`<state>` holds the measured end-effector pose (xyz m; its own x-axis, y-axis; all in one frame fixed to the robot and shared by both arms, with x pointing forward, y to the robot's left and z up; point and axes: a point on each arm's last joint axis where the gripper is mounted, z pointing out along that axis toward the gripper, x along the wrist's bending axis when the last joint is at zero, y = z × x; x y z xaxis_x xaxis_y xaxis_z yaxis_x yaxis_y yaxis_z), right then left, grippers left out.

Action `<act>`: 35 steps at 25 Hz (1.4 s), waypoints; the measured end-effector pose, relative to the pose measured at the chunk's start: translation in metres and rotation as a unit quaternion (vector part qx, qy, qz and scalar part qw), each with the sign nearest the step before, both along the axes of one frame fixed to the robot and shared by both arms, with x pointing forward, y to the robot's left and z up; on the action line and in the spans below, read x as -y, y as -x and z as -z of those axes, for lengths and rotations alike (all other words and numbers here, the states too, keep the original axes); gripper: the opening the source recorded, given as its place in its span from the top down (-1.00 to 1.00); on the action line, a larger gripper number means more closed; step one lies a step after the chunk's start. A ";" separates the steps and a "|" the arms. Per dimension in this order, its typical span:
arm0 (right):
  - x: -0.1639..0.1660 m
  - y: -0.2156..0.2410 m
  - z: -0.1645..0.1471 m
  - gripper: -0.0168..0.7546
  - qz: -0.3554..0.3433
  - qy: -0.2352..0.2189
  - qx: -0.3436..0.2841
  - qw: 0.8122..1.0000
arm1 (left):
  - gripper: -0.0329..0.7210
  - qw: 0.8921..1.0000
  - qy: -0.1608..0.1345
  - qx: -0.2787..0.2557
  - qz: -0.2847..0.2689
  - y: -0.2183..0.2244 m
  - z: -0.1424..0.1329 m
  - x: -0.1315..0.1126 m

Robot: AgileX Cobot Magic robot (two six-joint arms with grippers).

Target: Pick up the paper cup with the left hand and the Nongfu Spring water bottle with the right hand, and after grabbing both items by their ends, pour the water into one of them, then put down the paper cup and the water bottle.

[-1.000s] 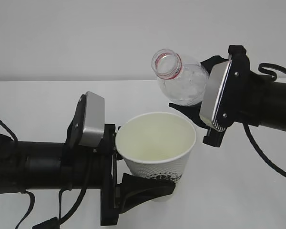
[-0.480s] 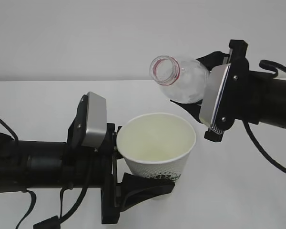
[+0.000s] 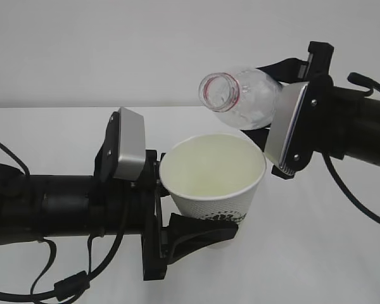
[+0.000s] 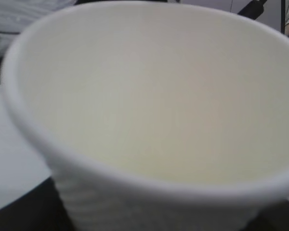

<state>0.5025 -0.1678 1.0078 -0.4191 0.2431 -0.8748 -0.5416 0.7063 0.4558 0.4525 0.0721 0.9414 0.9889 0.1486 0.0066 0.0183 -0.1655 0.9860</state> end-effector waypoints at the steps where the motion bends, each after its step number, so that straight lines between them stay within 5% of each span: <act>1: 0.000 0.000 -0.001 -0.38 0.001 0.000 0.005 1.000 | -0.50 1.000 0.000 0.000 0.000 0.000 0.000 0.000; 35: 0.004 -0.005 -0.013 -0.38 0.030 0.020 0.108 0.994 | -0.50 1.000 -0.008 0.000 0.000 0.000 0.001 0.000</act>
<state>0.5080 -0.1719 1.0206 -0.2066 0.2258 -0.9520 -0.5798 0.7555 0.3050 0.4525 0.0724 0.9399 0.9889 0.1485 0.0099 0.0175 -0.1821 0.9831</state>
